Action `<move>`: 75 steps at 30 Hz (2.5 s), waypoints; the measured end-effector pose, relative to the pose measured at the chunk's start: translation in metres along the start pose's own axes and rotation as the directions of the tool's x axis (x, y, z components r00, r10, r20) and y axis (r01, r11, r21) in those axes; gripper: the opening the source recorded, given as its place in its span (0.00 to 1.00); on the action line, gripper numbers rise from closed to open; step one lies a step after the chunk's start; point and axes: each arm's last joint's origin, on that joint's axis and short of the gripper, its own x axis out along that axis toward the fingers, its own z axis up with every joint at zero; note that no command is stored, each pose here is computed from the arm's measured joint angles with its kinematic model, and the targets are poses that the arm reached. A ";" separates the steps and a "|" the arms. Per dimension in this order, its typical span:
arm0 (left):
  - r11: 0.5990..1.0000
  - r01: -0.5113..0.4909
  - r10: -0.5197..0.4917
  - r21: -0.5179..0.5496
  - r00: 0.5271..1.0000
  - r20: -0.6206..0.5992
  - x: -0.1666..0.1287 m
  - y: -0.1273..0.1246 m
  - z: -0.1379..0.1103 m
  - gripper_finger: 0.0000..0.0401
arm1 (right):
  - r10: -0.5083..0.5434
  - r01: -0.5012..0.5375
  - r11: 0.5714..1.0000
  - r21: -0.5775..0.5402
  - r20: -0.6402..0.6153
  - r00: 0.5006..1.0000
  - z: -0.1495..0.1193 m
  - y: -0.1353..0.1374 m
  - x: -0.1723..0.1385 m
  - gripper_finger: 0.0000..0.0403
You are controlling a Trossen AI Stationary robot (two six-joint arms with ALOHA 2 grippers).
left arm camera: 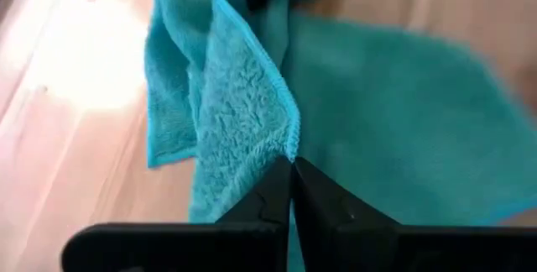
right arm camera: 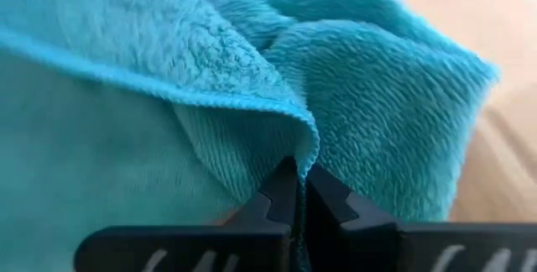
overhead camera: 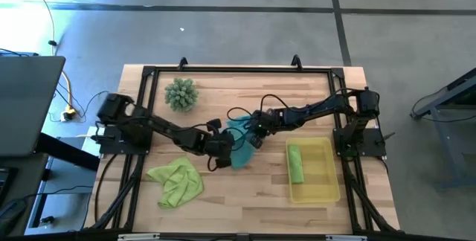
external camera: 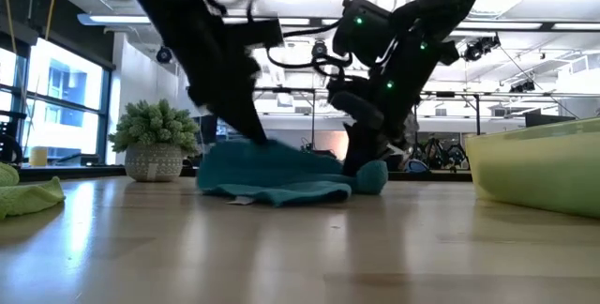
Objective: Roll microfiber towels into tight, uniform cylinder then place into a basket
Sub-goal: Fold the blue cloth
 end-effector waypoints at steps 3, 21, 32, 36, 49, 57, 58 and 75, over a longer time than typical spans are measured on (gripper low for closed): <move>0.999 0.021 -0.020 -0.034 1.000 0.023 -0.017 0.000 0.003 0.00 | 0.081 -0.082 0.992 -0.101 -0.016 0.997 0.000 0.005 0.000 0.00; 0.977 -0.042 0.019 -0.207 0.994 -0.112 -0.048 0.007 -0.008 0.00 | 0.405 -0.411 0.860 -0.302 -0.083 0.910 -0.005 0.038 -0.014 0.19; 0.978 -0.027 0.017 -0.205 0.999 -0.050 -0.077 0.023 0.000 0.00 | 0.188 -0.268 0.926 -0.264 -0.293 0.938 -0.027 0.022 -0.019 0.21; 0.978 -0.034 0.026 -0.206 0.999 -0.042 -0.084 0.028 0.000 0.00 | 0.157 -0.236 0.932 -0.274 -0.282 0.946 -0.027 0.020 -0.025 0.21; 0.978 -0.086 0.074 -0.191 0.995 -0.068 -0.089 0.033 -0.005 0.00 | 0.044 -0.101 0.944 -0.314 -0.181 0.982 -0.021 0.017 -0.033 0.18; 0.977 -0.091 0.081 -0.194 0.995 -0.062 -0.089 0.033 -0.004 0.00 | 0.004 -0.023 0.964 -0.266 -0.072 0.997 -0.013 0.018 -0.032 0.09; 0.977 -0.092 0.081 -0.194 0.995 -0.063 -0.089 0.033 -0.004 0.00 | 0.009 -0.025 0.966 -0.258 -0.064 0.998 -0.013 0.018 -0.032 0.11; 0.979 -0.094 0.083 -0.183 0.994 -0.068 -0.089 0.034 -0.005 0.00 | -0.016 -0.007 0.984 -0.178 -0.129 0.991 -0.021 0.018 -0.024 0.32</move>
